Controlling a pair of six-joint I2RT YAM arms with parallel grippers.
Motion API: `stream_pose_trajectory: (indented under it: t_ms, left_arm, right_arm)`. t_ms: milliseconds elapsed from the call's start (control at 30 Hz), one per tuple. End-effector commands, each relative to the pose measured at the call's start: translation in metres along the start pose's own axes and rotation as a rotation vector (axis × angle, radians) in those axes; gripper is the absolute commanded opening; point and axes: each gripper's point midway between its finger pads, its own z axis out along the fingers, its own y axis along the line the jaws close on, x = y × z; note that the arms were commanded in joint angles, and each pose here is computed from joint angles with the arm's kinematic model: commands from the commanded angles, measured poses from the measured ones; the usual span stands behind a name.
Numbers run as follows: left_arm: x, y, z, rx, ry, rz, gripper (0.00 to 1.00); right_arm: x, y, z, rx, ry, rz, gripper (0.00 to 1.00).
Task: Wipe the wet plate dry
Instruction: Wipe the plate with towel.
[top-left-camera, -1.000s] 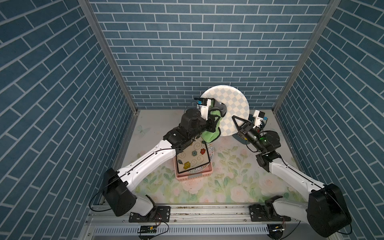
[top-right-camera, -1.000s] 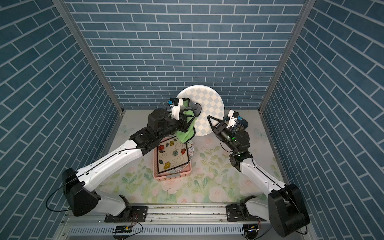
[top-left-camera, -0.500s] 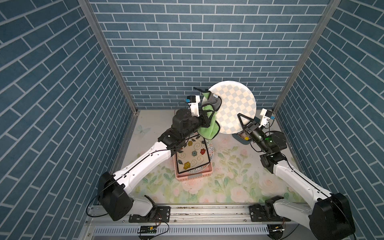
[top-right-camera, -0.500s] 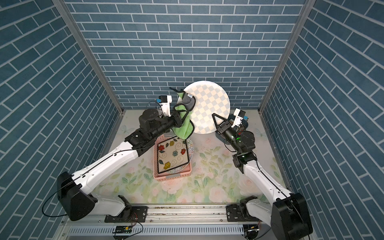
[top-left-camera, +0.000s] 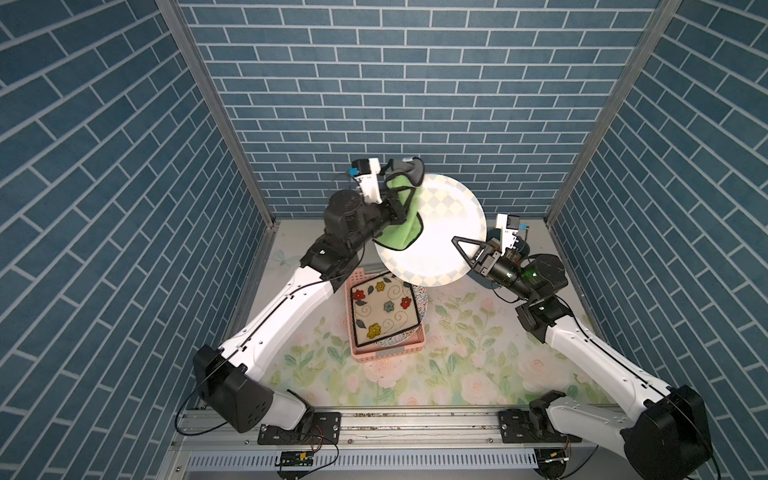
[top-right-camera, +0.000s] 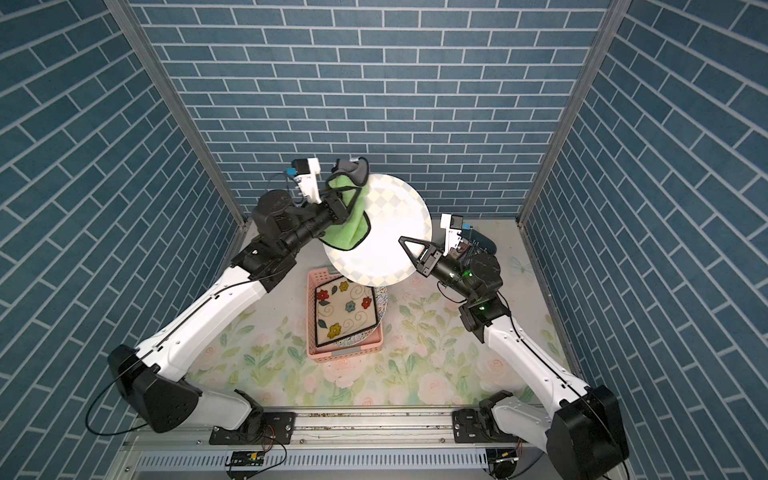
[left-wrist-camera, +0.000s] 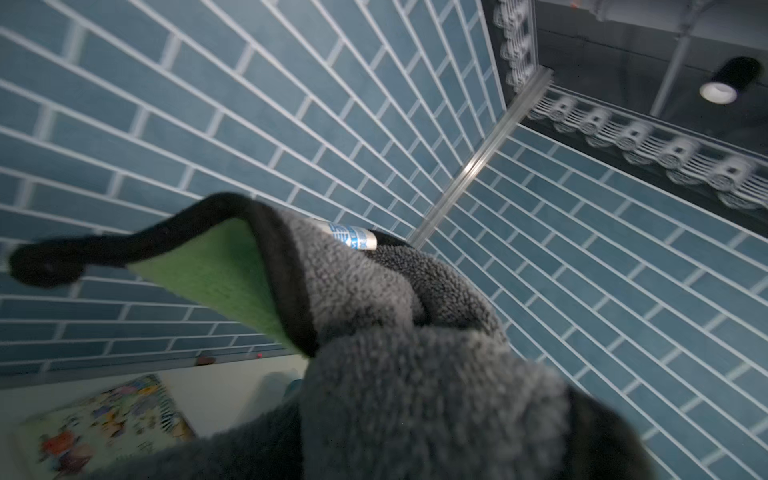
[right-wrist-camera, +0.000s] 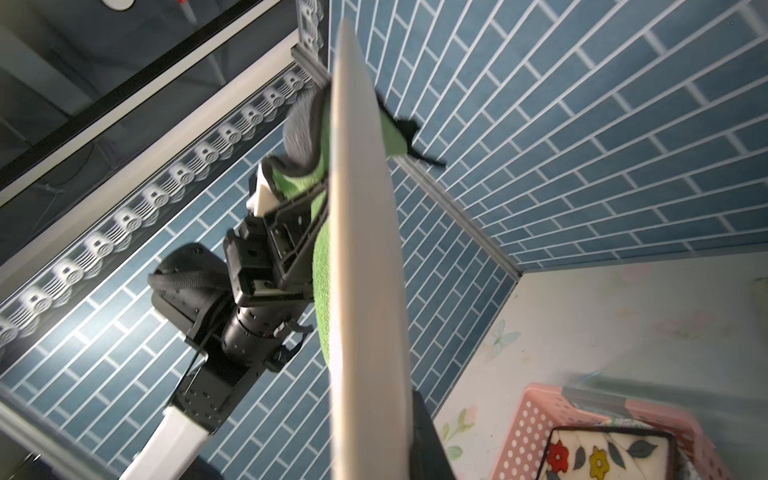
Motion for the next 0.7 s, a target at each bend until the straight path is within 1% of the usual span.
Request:
stream_pose_trajectory:
  t_ms: [0,33,100,133,200,267,300,333,400,467,500,533,567,600,667]
  left_arm:
    - [0.114,0.006,0.035,-0.015,0.312,0.059,0.0]
    - [0.114,0.006,0.037,-0.021,0.321,0.064,0.0]
    - [0.105,0.024,0.033,-0.116,0.308,0.103,0.0]
    - [0.096,0.036,0.029,-0.169,0.288,0.122,0.0]
    - [0.078,0.052,0.016,-0.237,0.254,0.136,0.0]
    - [0.077,0.058,0.008,-0.258,0.254,0.154,0.0]
    - [0.081,0.057,0.008,-0.246,0.267,0.153,0.0]
    - [0.093,0.049,0.01,-0.197,0.299,0.142,0.0]
    - [0.128,0.026,0.019,-0.101,0.376,0.136,0.0]
    - [0.165,0.0,0.026,-0.024,0.443,0.159,0.0]
    - [0.181,-0.006,0.029,-0.01,0.469,0.172,0.0]
    - [0.185,-0.004,0.029,-0.022,0.469,0.17,0.0]
    - [0.18,0.004,0.027,-0.051,0.447,0.165,0.0]
    - [0.168,0.014,0.022,-0.091,0.406,0.152,0.0]
    - [0.141,0.044,0.007,-0.177,0.321,0.088,0.0]
  right_arm:
    - [-0.012,0.086,-0.008,-0.231,0.034,-0.246,0.0]
    - [-0.018,0.081,-0.008,-0.185,0.015,-0.265,0.0]
    - [-0.031,0.075,-0.012,-0.103,-0.017,-0.287,0.0]
    - [-0.037,0.069,-0.016,-0.055,-0.04,-0.289,0.0]
    - [-0.044,0.057,-0.024,0.029,-0.075,-0.294,0.0]
    - [-0.043,0.054,-0.028,0.049,-0.083,-0.318,0.0]
    - [-0.039,0.055,-0.026,0.033,-0.069,-0.319,0.0]
    - [-0.033,0.056,-0.023,0.012,-0.051,-0.314,0.0]
    - [-0.021,0.059,-0.013,-0.032,-0.015,-0.305,0.0]
    - [-0.015,0.062,-0.004,-0.063,-0.005,-0.305,0.0]
    - [-0.016,0.062,-0.002,-0.065,-0.019,-0.305,0.0]
    - [-0.02,0.061,-0.003,-0.051,-0.037,-0.306,0.0]
    - [-0.027,0.059,-0.005,-0.019,-0.064,-0.309,0.0]
    - [-0.036,0.055,-0.009,0.014,-0.094,-0.308,0.0]
    - [-0.057,0.048,-0.022,0.067,-0.161,-0.281,0.0]
